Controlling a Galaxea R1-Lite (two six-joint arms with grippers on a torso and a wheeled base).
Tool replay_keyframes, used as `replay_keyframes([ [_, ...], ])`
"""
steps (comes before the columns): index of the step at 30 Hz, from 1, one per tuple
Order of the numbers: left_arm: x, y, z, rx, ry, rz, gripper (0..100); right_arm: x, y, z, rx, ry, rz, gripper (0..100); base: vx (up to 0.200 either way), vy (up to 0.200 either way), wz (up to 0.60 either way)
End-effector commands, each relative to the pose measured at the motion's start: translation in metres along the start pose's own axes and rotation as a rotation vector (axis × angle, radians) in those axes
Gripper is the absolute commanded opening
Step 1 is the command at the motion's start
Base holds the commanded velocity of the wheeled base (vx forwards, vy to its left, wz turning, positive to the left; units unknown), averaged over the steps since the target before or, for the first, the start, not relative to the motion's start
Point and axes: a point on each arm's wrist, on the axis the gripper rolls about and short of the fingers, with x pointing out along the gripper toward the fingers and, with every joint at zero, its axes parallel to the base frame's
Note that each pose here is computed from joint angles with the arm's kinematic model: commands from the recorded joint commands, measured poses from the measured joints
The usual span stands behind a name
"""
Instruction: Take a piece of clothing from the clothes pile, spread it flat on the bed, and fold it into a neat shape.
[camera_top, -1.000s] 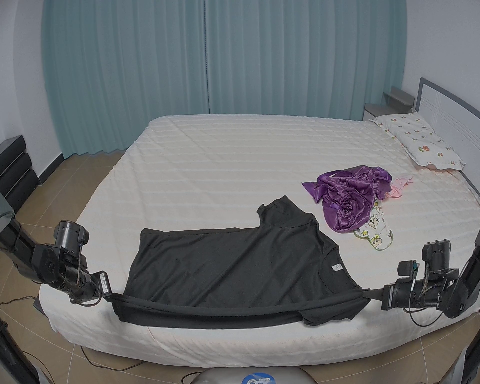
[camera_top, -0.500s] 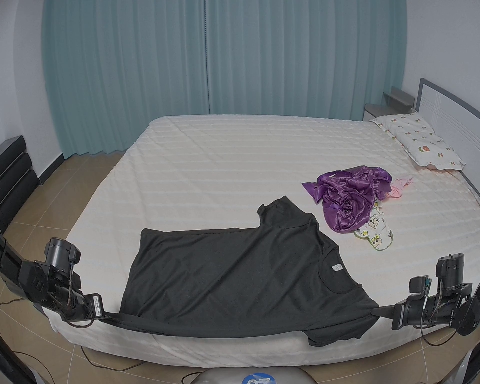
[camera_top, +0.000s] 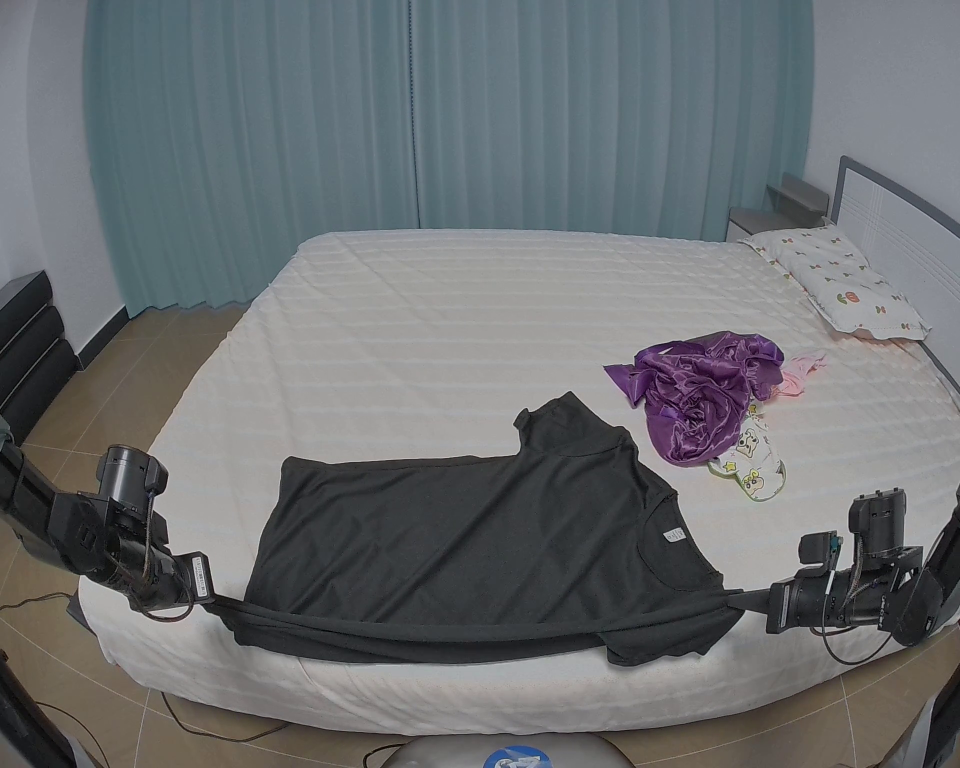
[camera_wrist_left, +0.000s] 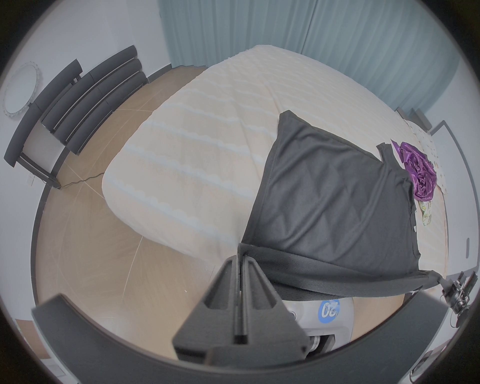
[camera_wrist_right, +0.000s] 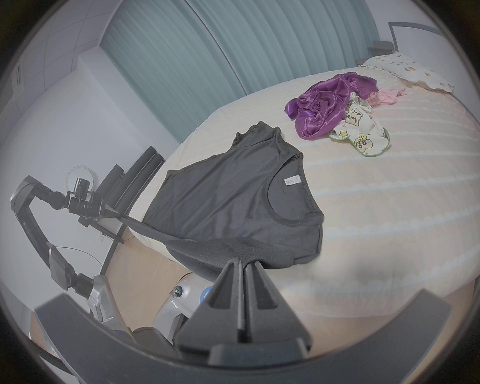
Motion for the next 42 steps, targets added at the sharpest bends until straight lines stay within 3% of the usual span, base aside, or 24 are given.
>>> replay_keyframes([
  [1, 0.027, -0.006, 0.013, 0.003, 0.033, 0.009, 0, 0.027, -0.013, 0.006, 0.015, 0.027, -0.003, 0, 0.0, 0.0, 0.0],
  [18, 0.073, -0.02, 0.052, -0.007, 0.007, 0.0, 0, 0.069, -0.031, 0.022, 0.013, 0.016, -0.024, 0, 0.0, 0.0, 0.0],
  [40, 0.104, -0.027, 0.06, -0.026, 0.029, -0.009, 0, 0.103, -0.049, 0.016, 0.065, 0.044, -0.044, 0, 0.0, 0.0, 0.0],
  [41, 0.104, -0.027, 0.06, -0.026, 0.031, -0.01, 0, 0.104, -0.048, 0.016, 0.065, 0.046, -0.042, 100, 0.0, 0.0, 0.0],
  [42, 0.105, -0.028, 0.06, -0.024, 0.031, -0.01, 0, 0.105, -0.048, 0.015, 0.067, 0.049, -0.041, 100, 0.0, 0.0, 0.0],
])
